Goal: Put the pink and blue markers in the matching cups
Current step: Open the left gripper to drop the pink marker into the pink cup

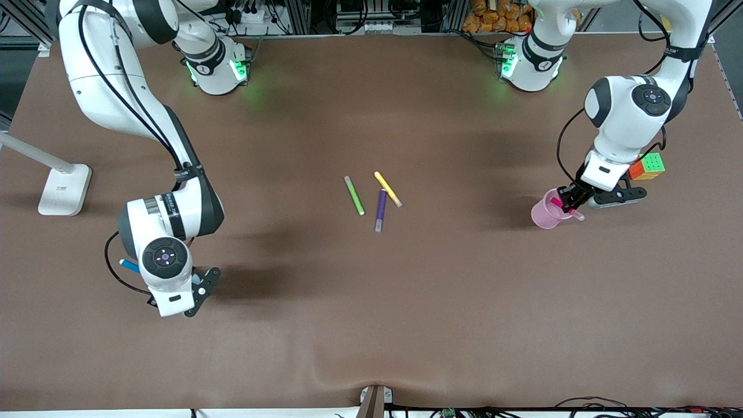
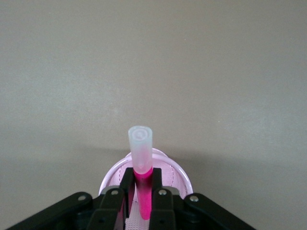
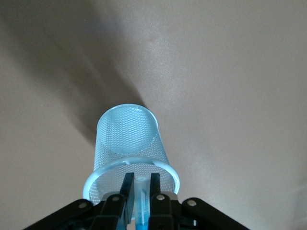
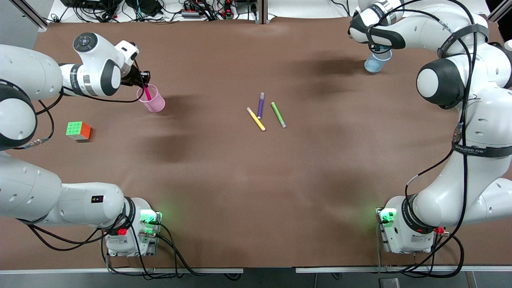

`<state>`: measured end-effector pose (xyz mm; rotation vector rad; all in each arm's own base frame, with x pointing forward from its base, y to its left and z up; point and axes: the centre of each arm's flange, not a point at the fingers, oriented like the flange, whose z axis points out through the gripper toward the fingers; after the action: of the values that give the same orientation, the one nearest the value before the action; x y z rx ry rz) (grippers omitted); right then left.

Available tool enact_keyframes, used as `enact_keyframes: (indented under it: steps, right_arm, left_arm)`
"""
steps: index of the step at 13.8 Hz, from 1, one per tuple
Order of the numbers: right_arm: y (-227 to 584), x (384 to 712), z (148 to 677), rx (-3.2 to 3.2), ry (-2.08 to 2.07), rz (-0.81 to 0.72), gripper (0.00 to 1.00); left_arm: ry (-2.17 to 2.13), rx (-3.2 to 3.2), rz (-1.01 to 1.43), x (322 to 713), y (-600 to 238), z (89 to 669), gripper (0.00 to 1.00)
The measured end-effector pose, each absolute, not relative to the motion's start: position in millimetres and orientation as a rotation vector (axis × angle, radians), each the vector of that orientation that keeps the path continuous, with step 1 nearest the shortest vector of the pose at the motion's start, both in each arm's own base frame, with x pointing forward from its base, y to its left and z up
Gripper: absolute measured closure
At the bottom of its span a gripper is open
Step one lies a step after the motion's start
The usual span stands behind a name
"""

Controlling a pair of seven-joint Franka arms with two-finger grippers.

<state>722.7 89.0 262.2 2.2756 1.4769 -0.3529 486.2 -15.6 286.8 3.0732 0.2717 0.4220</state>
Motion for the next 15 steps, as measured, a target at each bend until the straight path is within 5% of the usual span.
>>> enact_keyframes:
  steps: [5,8,13,15]
  right_arm:
    - [89,723,260,2.267,1.480,-0.351,0.54]
    - [89,723,260,2.266,1.480,-0.349,0.52]
    - [89,727,272,2.265,1.469,-0.321,0.45]
    - [90,730,287,2.267,1.458,-0.289,0.30]
  left_arm:
    - [0.267,3.069,0.445,495,-16,294,0.29]
    - [0.271,3.084,0.383,511,-16,312,0.00]
    - [0.277,3.124,0.210,543,-15,386,0.00]
    - [0.275,3.136,0.144,547,-17,418,0.00]
